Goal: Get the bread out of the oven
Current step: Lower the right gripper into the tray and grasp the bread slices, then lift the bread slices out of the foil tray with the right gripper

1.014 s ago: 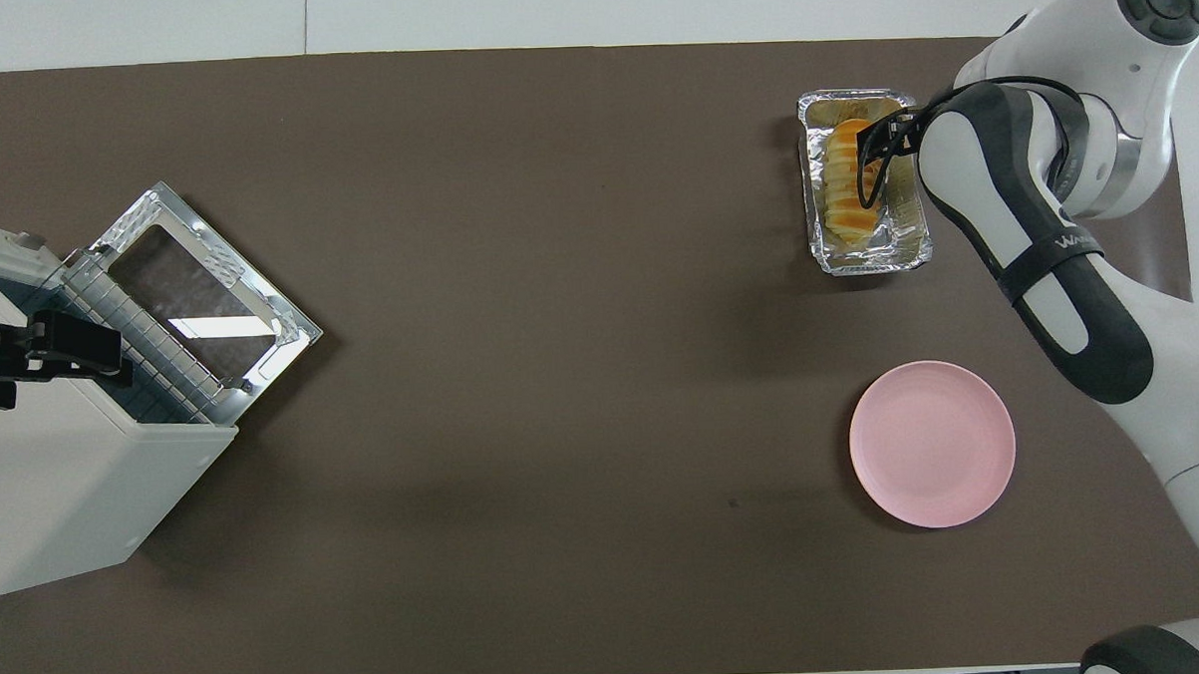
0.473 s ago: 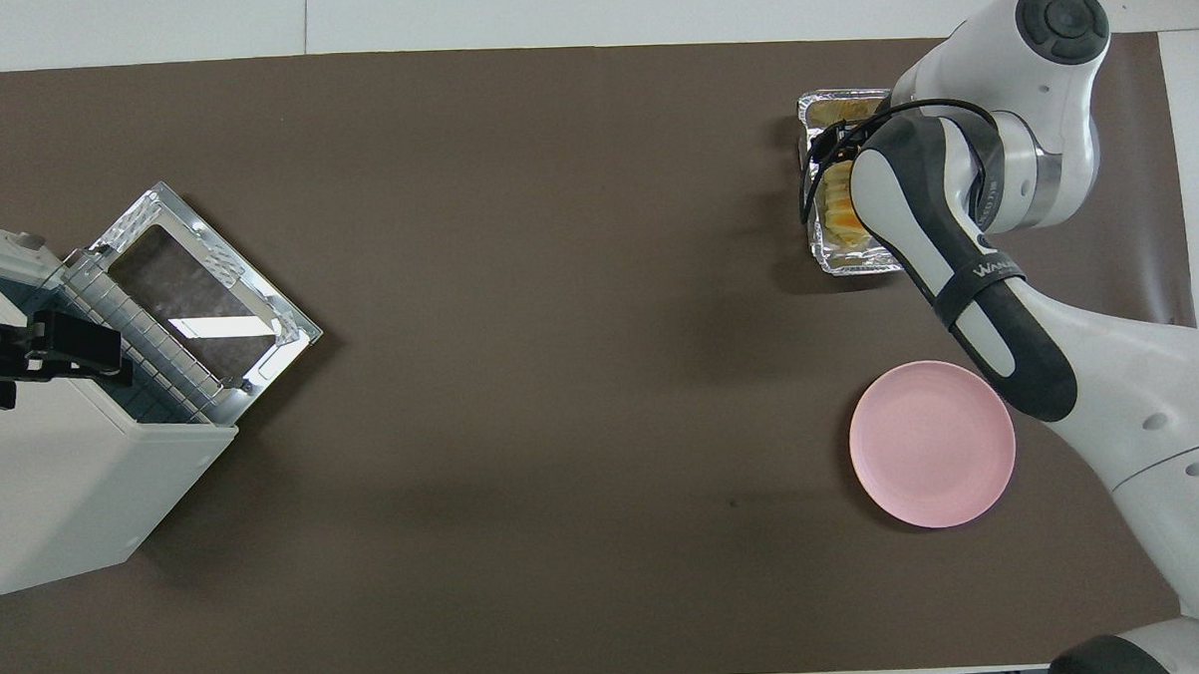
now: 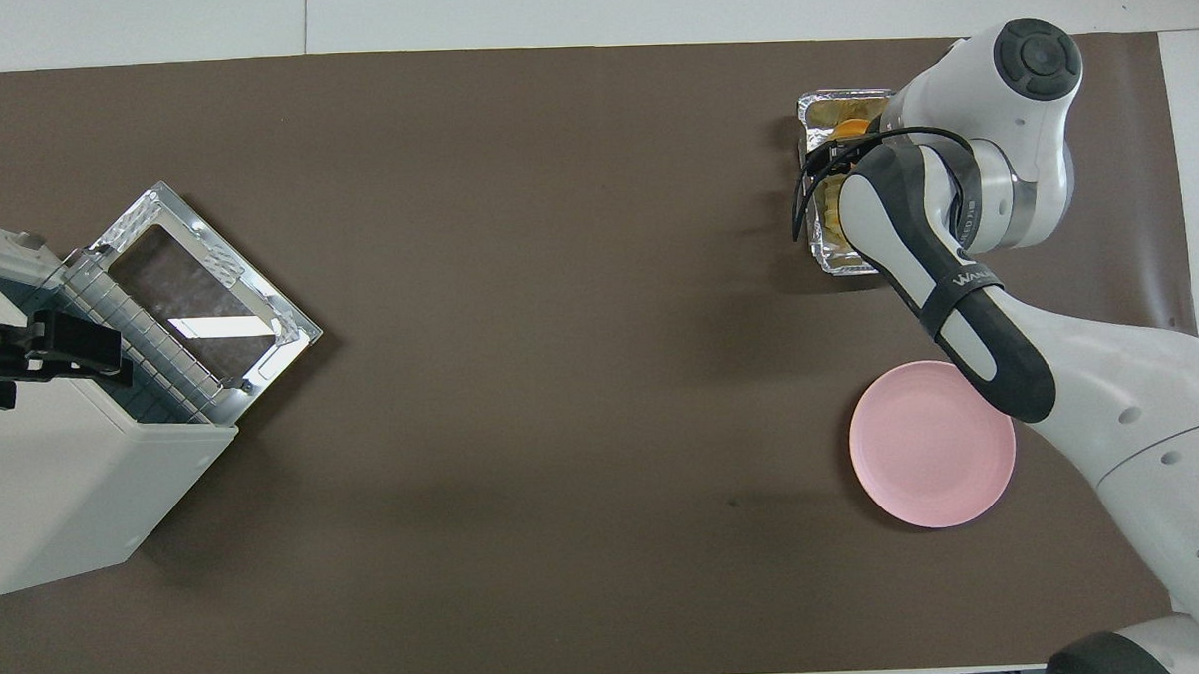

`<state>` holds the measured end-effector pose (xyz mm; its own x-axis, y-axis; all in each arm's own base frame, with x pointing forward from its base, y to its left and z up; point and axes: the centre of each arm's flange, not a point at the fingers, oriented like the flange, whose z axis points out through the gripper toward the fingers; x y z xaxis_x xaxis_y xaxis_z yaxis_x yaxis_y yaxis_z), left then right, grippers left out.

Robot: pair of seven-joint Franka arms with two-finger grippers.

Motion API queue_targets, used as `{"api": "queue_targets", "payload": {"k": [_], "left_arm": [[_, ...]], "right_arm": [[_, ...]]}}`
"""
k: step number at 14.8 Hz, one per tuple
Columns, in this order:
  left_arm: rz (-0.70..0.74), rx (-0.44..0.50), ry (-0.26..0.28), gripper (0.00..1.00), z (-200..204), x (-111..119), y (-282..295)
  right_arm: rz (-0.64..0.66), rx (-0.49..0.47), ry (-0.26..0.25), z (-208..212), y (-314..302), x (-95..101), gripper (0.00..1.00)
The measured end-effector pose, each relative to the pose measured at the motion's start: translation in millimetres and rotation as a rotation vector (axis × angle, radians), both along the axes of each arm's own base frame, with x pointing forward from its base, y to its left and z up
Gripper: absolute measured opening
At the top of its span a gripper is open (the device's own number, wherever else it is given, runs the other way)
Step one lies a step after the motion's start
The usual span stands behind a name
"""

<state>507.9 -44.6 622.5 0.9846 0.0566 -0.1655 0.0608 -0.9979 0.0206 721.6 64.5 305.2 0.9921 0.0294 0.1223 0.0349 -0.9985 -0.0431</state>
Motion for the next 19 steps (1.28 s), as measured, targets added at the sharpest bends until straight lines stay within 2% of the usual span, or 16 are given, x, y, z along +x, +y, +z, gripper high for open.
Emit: {"api": "queue_targets", "payload": {"k": [3,7,10,11,14,19], "left_arm": [[0.000,0.000,0.000,1.00,0.0,0.0,0.0],[0.000,0.000,0.000,1.00,0.0,0.0,0.0],[0.000,0.000,0.000,1.00,0.0,0.0,0.0],[0.000,0.000,0.000,1.00,0.0,0.0,0.0],[0.000,0.000,0.000,1.00,0.0,0.0,0.0],[0.000,0.000,0.000,1.00,0.0,0.0,0.0]], "right_arm": [[-0.001,0.000,-0.003,-1.5,-0.4,-0.4,0.97],[-0.021,0.002,-0.011,2.3,-3.3,1.0,0.53],[-0.032,0.004,-0.019,7.5,-2.8,2.2,0.26],[-0.036,0.005,-0.019,7.8,-4.5,2.4,0.21],[-0.045,0.004,-0.010,12.6,-11.5,4.1,0.10],[-0.038,0.004,0.025,38.8,-9.2,4.3,0.10]]}}
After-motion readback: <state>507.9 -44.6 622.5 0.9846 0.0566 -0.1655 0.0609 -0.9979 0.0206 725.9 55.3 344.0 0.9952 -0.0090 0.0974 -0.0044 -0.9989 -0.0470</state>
